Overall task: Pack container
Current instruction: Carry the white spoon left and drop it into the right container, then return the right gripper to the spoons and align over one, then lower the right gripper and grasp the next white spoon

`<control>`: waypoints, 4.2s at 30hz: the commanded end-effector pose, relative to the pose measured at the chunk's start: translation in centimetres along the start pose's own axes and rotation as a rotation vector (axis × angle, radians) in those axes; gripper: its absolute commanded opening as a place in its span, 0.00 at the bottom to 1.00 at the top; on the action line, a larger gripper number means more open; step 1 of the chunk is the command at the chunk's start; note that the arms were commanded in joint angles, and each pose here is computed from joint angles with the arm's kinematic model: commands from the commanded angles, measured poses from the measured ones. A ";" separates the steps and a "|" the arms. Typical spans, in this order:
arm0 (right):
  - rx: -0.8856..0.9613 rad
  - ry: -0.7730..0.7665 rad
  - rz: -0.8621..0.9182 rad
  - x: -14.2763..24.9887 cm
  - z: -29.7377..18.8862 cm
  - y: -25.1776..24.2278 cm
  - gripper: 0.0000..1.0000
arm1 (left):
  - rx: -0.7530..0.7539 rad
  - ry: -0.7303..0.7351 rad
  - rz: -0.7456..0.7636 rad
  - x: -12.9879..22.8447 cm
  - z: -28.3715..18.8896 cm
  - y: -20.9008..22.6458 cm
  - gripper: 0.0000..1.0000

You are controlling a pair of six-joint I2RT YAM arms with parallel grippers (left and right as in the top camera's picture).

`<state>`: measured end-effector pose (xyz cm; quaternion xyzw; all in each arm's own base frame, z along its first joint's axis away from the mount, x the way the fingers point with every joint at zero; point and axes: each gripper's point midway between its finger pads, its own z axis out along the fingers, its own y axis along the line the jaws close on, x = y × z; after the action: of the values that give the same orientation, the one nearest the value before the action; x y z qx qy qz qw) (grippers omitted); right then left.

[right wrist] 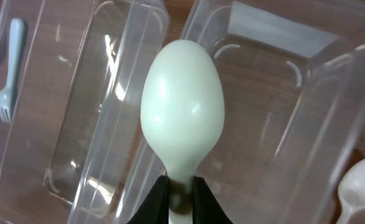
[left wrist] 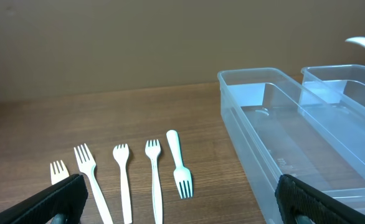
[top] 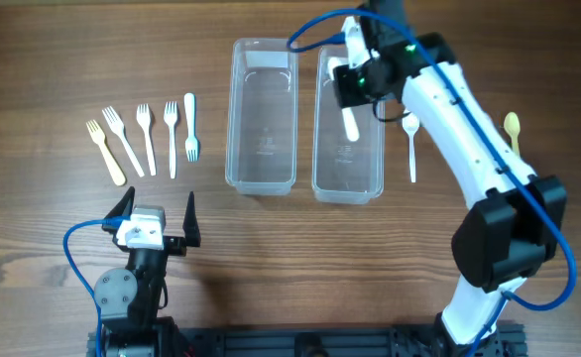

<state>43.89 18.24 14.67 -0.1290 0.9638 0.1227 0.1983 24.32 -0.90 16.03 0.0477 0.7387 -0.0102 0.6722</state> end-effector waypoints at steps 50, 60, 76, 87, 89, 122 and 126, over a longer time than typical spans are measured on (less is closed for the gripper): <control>0.386 0.094 0.277 8.7 -0.9 -15.5 0.44 | 0.001 -0.002 0.023 0.2 0.0 -0.1 1.00; 0.332 0.169 0.222 9.9 2.0 -16.7 0.42 | 0.001 -0.002 0.023 0.2 0.0 -0.1 1.00; 0.242 0.176 0.200 10.0 4.2 -16.9 0.42 | 0.001 -0.002 0.023 0.2 0.0 -0.1 1.00; 0.164 0.212 0.168 11.0 5.6 -17.2 0.41 | 0.001 -0.002 0.023 0.2 0.0 -0.1 1.00; 0.156 0.210 0.163 11.0 5.6 -17.1 0.41 | 0.001 -0.002 0.023 0.2 0.0 -0.1 1.00; 0.136 0.211 0.149 12.3 6.9 -16.9 0.35 | 0.001 -0.002 0.023 0.2 0.0 -0.1 1.00; 0.140 0.187 0.144 11.8 7.0 -17.0 0.41 | 0.001 -0.002 0.023 0.2 0.0 -0.1 1.00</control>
<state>40.89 1.58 0.88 -0.0535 0.9918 0.0466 0.1059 24.32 -0.90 16.03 0.0477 0.7387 -0.0102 0.6722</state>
